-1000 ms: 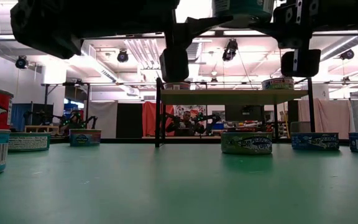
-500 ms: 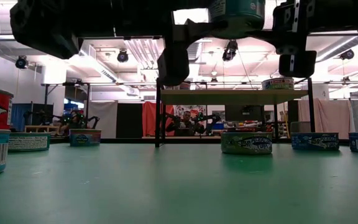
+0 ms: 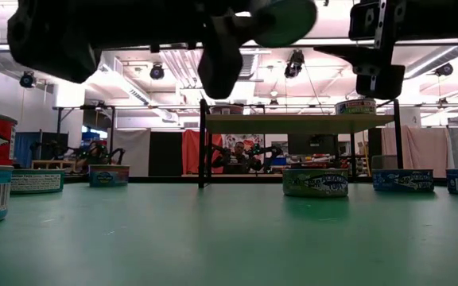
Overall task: Stack canned seafood by type on shelf
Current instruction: Put the green/blue tuna can on the shelf
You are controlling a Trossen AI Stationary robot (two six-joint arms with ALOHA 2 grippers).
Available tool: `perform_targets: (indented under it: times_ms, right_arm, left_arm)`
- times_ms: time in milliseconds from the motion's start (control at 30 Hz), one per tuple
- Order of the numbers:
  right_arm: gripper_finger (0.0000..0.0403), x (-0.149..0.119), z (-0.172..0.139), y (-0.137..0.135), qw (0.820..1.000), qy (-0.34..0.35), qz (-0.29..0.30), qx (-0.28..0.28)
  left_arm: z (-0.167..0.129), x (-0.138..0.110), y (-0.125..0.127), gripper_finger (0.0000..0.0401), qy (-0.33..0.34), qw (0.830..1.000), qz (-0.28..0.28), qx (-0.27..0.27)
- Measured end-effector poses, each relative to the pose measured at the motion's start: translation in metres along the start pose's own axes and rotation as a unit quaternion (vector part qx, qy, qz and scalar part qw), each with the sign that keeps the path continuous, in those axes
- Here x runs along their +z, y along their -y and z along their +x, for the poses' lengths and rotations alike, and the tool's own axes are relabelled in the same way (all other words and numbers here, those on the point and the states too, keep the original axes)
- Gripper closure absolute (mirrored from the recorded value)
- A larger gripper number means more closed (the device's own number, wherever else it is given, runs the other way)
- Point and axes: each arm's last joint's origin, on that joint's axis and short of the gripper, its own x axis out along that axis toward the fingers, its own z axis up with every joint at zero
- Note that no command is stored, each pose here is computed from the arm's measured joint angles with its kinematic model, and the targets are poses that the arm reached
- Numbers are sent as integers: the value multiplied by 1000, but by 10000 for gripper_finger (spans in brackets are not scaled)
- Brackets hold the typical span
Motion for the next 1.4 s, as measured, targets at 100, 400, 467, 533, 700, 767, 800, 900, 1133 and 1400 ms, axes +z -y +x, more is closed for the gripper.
perform_targets:
  times_ms: [100,400,467,533,700,767,800,900,1133,1400]
  right_arm:
    - [95,0,-2,1,1000,-6,-18,-13]
    - [110,9,0,-28,968,-23,-247,-26]
    - [117,9,4,-39,946,-37,-317,-49]
    - [124,9,6,-50,916,-53,-389,-87]
    - [140,4,8,-77,830,-59,-523,-181]
    - [144,-1,9,-87,803,-54,-564,-186]
    - [146,-4,10,-90,789,-56,-583,-184]
    - [149,-13,18,-91,745,-79,-637,-181]
    - [141,-31,50,-82,672,-118,-703,-202]
    - [118,-36,76,-95,657,-108,-710,-229]
  left_arm:
    - [-8,-6,-1,269,1,1000,-20,6]
    - [-27,-11,-1,269,11,990,-137,-18]
    - [-32,-13,0,269,27,985,-168,-31]
    - [-37,-15,1,269,56,975,-211,-50]
    - [-51,-23,-3,269,89,950,-285,-87]
    - [-56,-27,-4,269,87,945,-300,-95]
    - [-57,-28,-5,269,88,943,-306,-100]
    - [-60,-28,-7,269,104,935,-322,-109]
    - [-57,-26,-6,269,111,933,-325,-111]
    - [-56,-27,-6,269,97,935,-324,-107]
